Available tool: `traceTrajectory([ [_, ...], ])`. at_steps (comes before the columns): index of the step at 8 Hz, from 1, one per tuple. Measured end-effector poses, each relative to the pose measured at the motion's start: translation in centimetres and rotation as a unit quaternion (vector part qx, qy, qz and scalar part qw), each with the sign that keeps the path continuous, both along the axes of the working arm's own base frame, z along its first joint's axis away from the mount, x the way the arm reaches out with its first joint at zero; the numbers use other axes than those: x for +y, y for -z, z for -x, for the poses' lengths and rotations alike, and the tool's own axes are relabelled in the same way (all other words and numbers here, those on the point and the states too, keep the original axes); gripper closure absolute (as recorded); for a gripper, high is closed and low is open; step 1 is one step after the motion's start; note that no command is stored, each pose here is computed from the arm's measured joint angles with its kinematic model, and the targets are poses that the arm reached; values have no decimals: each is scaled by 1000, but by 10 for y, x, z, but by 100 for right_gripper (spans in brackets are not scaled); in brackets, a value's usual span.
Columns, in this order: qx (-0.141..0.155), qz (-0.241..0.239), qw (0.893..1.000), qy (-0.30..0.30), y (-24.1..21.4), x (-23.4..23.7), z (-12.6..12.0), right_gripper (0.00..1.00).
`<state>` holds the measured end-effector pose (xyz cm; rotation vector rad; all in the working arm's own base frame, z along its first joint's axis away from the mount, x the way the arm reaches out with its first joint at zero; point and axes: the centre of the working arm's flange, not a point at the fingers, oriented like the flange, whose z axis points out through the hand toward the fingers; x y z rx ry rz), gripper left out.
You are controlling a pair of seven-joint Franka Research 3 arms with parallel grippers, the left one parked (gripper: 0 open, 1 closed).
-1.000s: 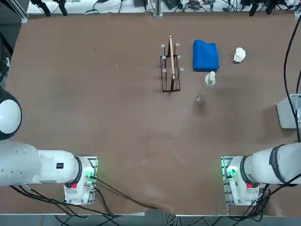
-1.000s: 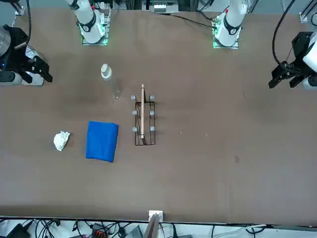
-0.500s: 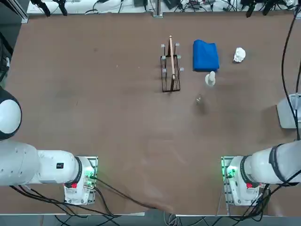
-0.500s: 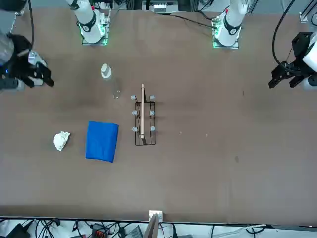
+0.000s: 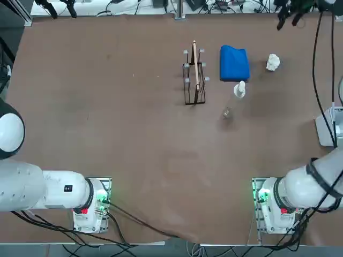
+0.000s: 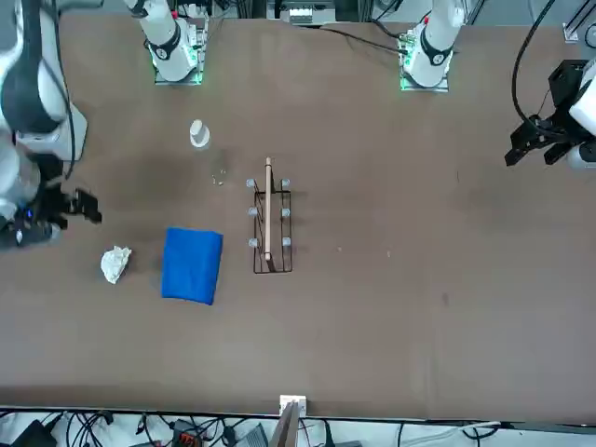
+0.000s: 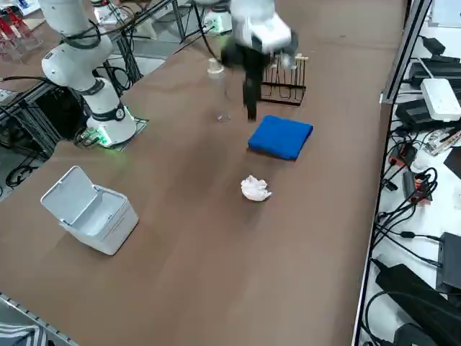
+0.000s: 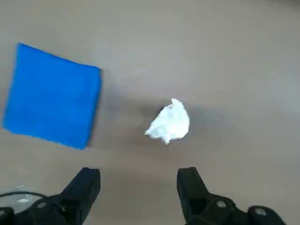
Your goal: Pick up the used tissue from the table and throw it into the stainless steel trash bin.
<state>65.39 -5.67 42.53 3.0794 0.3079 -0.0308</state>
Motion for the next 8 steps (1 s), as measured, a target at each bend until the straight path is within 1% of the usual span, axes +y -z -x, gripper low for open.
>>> traceTrajectory([
  [1,4,0,1000,1,39,-12,-10,0],
  [3,14,0,1000,0,94,-14,-20,0],
  [6,20,2,1000,4,147,-29,-23,0],
  [8,13,17,1000,-2,169,-42,-23,0],
])
